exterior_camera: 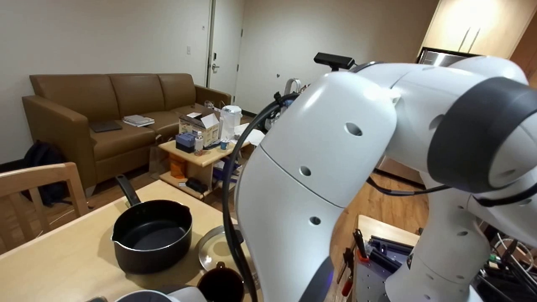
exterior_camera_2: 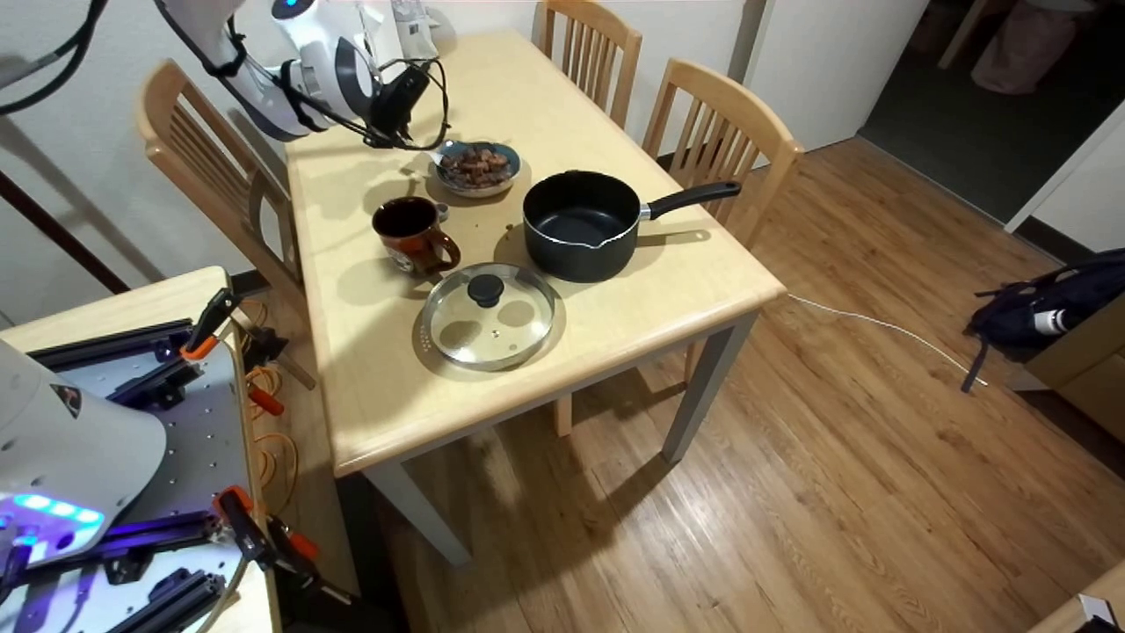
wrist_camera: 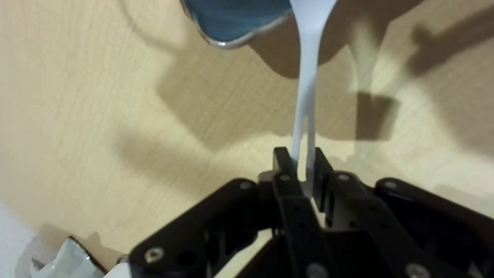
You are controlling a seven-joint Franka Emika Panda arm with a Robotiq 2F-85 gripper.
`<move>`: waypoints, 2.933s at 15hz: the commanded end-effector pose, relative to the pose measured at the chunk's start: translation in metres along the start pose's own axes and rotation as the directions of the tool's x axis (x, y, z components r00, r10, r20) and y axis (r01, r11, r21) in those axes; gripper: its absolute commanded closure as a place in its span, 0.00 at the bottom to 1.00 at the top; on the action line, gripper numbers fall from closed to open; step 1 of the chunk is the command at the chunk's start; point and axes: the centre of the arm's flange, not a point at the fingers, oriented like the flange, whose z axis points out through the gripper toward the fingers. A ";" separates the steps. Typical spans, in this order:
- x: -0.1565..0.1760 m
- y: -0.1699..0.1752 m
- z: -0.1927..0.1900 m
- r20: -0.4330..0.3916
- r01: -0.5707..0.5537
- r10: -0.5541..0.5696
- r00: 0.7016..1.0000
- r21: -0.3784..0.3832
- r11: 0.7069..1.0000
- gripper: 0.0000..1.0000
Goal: Remove the spoon from the bowl and put it in the mug
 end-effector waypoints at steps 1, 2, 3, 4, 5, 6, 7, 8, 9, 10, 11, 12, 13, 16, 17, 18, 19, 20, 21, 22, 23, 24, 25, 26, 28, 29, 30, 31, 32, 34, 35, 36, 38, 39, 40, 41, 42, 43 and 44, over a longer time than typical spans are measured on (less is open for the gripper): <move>0.004 -0.005 -0.048 -0.071 -0.065 0.054 0.996 -0.154 0.986 0.96; 0.010 -0.004 -0.075 -0.051 -0.081 0.071 0.996 -0.223 0.972 0.96; 0.015 0.001 -0.095 -0.033 -0.086 0.080 0.996 -0.278 0.957 0.96; 0.018 0.011 -0.111 -0.018 -0.101 0.100 0.995 -0.333 0.938 0.96; 0.021 0.022 -0.130 0.007 -0.112 0.124 0.992 -0.384 0.916 0.96; 0.026 0.031 -0.149 0.014 -0.136 0.158 0.987 -0.437 0.889 0.96; 0.027 0.036 -0.168 0.004 -0.176 0.202 0.979 -0.471 0.864 0.96; 0.027 0.035 -0.183 -0.006 -0.228 0.258 0.966 -0.490 0.841 0.96; 0.026 0.029 -0.193 -0.025 -0.267 0.296 0.955 -0.508 0.819 0.96; 0.004 0.083 -0.163 -0.039 -0.251 0.265 0.963 -0.475 0.843 0.96; 0.011 0.081 -0.169 -0.040 -0.253 0.267 0.963 -0.481 0.839 0.85; 0.015 0.079 -0.169 -0.045 -0.253 0.264 0.964 -0.478 0.842 0.85; 0.015 0.078 -0.166 -0.045 -0.254 0.264 0.963 -0.474 0.843 0.85; 0.002 0.087 -0.157 -0.074 -0.295 0.294 0.953 -0.456 0.840 0.96; 0.000 0.087 -0.157 -0.113 -0.325 0.307 0.945 -0.448 0.833 0.96; -0.003 0.082 -0.162 -0.172 -0.380 0.339 0.925 -0.443 0.812 0.96; -0.003 0.079 -0.165 -0.208 -0.430 0.377 0.903 -0.435 0.791 0.96; -0.004 0.077 -0.171 -0.239 -0.477 0.413 0.879 -0.440 0.761 0.96; -0.004 0.073 -0.181 -0.267 -0.523 0.449 0.853 -0.443 0.729 0.96; -0.005 0.068 -0.192 -0.279 -0.562 0.488 0.827 -0.456 0.690 0.96; -0.007 0.061 -0.204 -0.290 -0.600 0.528 0.798 -0.467 0.649 0.96; -0.007 0.053 -0.216 -0.292 -0.633 0.569 0.769 -0.479 0.608 0.96; -0.009 0.049 -0.224 -0.298 -0.664 0.608 0.736 -0.491 0.564 0.96; -0.007 0.044 -0.232 -0.299 -0.690 0.646 0.702 -0.508 0.515 0.96; -0.002 0.037 -0.238 -0.273 -0.691 0.675 0.685 -0.538 0.483 0.96; 0.002 0.037 -0.235 -0.263 -0.683 0.671 0.693 -0.536 0.496 0.96; -0.004 0.079 -0.235 -0.278 -0.689 0.662 0.696 -0.520 0.505 0.85; 0.000 0.067 -0.235 -0.268 -0.686 0.665 0.697 -0.521 0.509 0.85; 0.005 0.059 -0.234 -0.262 -0.684 0.666 0.699 -0.518 0.514 0.85; 0.007 0.055 -0.232 -0.257 -0.680 0.665 0.702 -0.519 0.518 0.85; 0.005 0.056 -0.233 -0.256 -0.680 0.666 0.701 -0.522 0.515 0.85; 0.003 0.057 -0.233 -0.256 -0.680 0.667 0.700 -0.525 0.512 0.96; -0.002 0.052 -0.241 -0.275 -0.696 0.679 0.681 -0.530 0.484 0.96; -0.007 0.045 -0.248 -0.287 -0.706 0.690 0.665 -0.541 0.456 0.96; -0.013 0.035 -0.257 -0.310 -0.726 0.707 0.635 -0.550 0.412 0.96; -0.019 0.027 -0.266 -0.327 -0.742 0.728 0.602 -0.566 0.359 0.96; -0.025 0.013 -0.278 -0.356 -0.760 0.749 0.560 -0.581 0.292 0.96; -0.030 0.002 -0.289 -0.382 -0.774 0.763 0.522 -0.588 0.236 0.96; -0.036 -0.013 -0.298 -0.406 -0.783 0.775 0.484 -0.596 0.177 0.96</move>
